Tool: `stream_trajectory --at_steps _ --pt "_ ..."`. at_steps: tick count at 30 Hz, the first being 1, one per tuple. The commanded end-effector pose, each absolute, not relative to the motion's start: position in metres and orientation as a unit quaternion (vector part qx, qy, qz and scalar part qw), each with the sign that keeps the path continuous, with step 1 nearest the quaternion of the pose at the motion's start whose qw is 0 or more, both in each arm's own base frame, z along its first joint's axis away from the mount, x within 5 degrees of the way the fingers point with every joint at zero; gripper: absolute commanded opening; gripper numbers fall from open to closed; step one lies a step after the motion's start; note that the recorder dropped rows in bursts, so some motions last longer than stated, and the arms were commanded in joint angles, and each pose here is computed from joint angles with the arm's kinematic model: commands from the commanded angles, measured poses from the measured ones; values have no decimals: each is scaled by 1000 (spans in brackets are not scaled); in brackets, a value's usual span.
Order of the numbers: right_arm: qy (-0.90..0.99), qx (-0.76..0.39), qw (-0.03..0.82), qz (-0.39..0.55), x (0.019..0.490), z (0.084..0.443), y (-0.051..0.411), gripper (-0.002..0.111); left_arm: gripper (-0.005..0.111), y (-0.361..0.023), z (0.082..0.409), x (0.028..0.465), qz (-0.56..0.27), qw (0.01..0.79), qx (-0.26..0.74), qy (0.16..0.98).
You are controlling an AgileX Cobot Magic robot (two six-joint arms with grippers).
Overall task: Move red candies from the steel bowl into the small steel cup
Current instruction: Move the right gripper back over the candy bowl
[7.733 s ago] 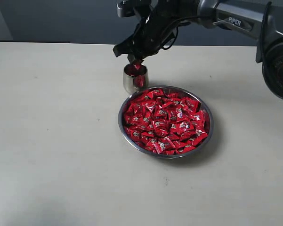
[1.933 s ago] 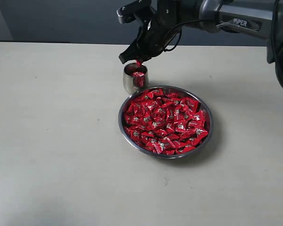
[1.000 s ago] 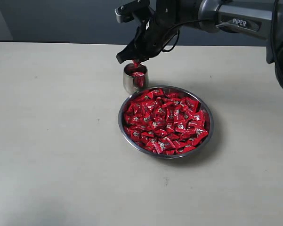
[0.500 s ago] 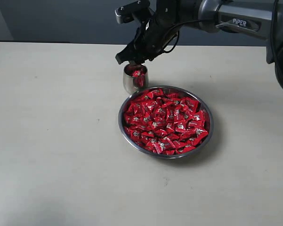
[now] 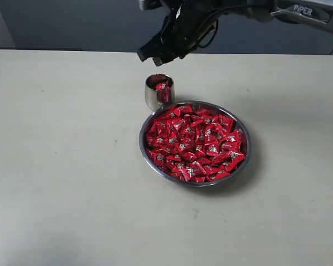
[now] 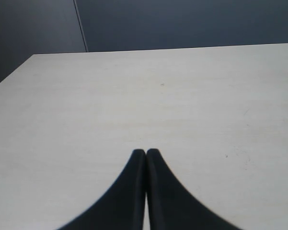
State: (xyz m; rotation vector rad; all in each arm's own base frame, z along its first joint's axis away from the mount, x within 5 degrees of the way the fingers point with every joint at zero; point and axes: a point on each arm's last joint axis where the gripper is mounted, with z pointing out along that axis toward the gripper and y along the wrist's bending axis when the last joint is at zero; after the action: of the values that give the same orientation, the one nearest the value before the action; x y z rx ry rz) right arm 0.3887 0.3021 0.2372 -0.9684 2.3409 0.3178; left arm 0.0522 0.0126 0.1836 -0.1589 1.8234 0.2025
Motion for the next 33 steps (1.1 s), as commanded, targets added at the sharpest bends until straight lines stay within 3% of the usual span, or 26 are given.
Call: stream_trajectory --at_steps 1,9,14,22,33 --pt "879 -335 312 130 384 261 284 42 0 12 183 52 87 609 -67 786" --pt "846 -289 424 142 342 260 240 35 0 12 183 52 87 609 -67 786" --pt "848 -276 430 140 309 241 216 35 0 12 183 52 87 609 -67 786" --pt "910 -175 349 137 300 189 181 35 0 12 183 52 87 609 -67 786" --pt "951 -175 227 118 311 181 185 39 0 12 183 52 87 609 -67 786"
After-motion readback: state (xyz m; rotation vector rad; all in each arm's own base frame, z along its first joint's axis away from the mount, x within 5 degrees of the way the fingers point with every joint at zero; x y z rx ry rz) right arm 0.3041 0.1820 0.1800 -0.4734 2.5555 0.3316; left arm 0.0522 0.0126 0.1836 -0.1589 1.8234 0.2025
